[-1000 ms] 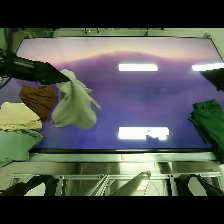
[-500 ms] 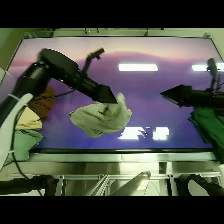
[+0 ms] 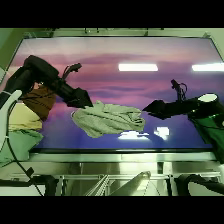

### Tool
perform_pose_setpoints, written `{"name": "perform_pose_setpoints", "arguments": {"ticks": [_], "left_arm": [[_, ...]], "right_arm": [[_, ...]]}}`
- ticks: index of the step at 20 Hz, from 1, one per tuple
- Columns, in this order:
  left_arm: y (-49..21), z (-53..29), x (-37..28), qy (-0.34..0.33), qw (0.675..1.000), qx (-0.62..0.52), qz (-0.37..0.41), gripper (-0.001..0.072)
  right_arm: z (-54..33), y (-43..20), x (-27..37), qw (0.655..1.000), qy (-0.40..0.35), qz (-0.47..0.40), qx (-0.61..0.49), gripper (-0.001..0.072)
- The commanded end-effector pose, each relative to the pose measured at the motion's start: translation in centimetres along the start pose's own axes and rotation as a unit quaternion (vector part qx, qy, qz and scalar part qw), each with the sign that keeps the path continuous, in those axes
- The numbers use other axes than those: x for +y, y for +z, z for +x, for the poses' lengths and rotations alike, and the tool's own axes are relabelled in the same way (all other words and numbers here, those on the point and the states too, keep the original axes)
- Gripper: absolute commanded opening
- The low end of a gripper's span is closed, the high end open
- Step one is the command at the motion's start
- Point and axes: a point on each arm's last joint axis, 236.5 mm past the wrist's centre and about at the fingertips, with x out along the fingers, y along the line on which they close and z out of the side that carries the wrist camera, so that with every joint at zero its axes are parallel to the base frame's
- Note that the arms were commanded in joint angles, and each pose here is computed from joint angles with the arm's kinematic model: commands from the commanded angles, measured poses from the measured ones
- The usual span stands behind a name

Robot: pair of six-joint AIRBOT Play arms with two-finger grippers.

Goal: Fold the shirts.

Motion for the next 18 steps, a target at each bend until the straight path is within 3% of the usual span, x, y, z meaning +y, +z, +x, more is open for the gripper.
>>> {"name": "perform_pose_setpoints", "arguments": {"ticks": [1, 7, 14, 16, 17, 18], "left_arm": [[-2.5, -1.5, 5.9, 0.008, 0.995, -0.030, -0.100, 0.0717], [-5.5, 2.1, 10.1, -0.029, 0.984, -0.025, -0.172, 0.0716], [-4.3, 6.9, 11.1, -0.026, 0.985, -0.001, -0.171, 0.0714], [-4.3, 7.3, 11.4, -0.025, 0.985, 0.001, -0.173, 0.0697], [-4.1, 7.3, 11.6, -0.022, 0.984, -0.004, -0.174, 0.0697], [-3.7, 7.3, 12.0, -0.016, 0.984, -0.014, -0.175, 0.0685]], "right_arm": [[1.8, -0.4, -2.5, 0.999, -0.013, 0.026, 0.018, 0.0585], [2.6, 0.4, -3.2, 0.999, -0.012, 0.033, 0.003, 0.0584], [5.8, 2.0, -0.6, 1.000, 0.013, 0.018, -0.015, 0.0578], [7.3, 1.9, 0.1, 1.000, 0.023, 0.017, 0.000, 0.0442], [7.8, 1.9, 0.7, 0.999, 0.033, 0.018, 0.005, 0.0442], [8.1, 2.0, 1.4, 0.999, 0.045, 0.020, 0.007, 0.0397]]}}
